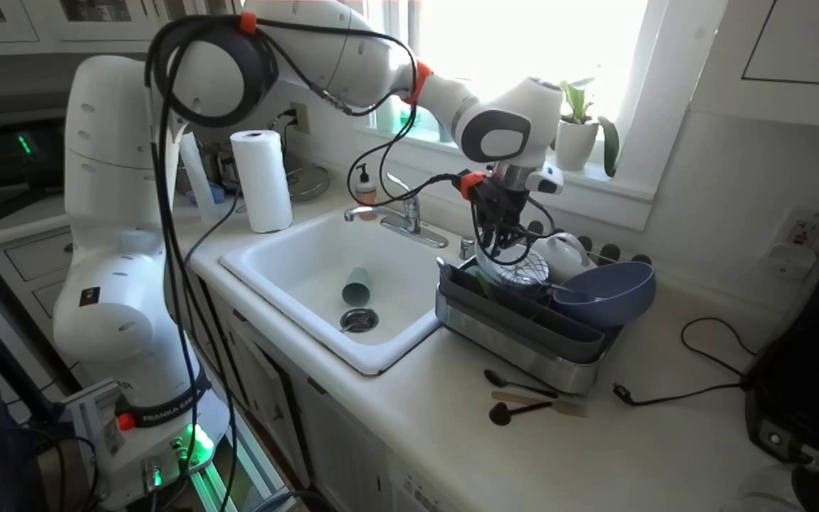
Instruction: Remove a white plate from the dishes drying rack and place it in the sink
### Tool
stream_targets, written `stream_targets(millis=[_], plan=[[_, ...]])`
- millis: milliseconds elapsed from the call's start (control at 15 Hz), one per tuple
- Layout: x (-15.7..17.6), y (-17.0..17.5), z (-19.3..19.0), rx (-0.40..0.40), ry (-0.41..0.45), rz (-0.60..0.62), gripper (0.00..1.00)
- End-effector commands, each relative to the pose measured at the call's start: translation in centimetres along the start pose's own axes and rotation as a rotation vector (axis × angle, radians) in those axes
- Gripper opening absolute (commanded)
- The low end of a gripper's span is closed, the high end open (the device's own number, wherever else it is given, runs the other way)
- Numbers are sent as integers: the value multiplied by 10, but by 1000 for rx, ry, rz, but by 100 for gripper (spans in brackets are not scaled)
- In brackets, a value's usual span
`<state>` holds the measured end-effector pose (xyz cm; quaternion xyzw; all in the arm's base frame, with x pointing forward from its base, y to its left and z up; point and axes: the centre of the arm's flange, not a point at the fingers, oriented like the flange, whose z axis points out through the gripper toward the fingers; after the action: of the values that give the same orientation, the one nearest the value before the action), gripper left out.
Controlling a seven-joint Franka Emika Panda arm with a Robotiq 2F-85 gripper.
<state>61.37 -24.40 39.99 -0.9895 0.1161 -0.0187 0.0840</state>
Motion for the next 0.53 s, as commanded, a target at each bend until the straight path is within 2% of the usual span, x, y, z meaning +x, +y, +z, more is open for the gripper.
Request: stream_targets(millis=[0, 133, 200, 333, 467], plan=[[-7, 1, 5, -35, -4, -50, 29], [-6, 4, 6, -50, -9, -58, 26], [-6, 5, 6, -58, -9, -61, 22], [-5, 8, 4, -69, -4, -66, 3], [-3, 9, -2, -80, 23, -70, 2]])
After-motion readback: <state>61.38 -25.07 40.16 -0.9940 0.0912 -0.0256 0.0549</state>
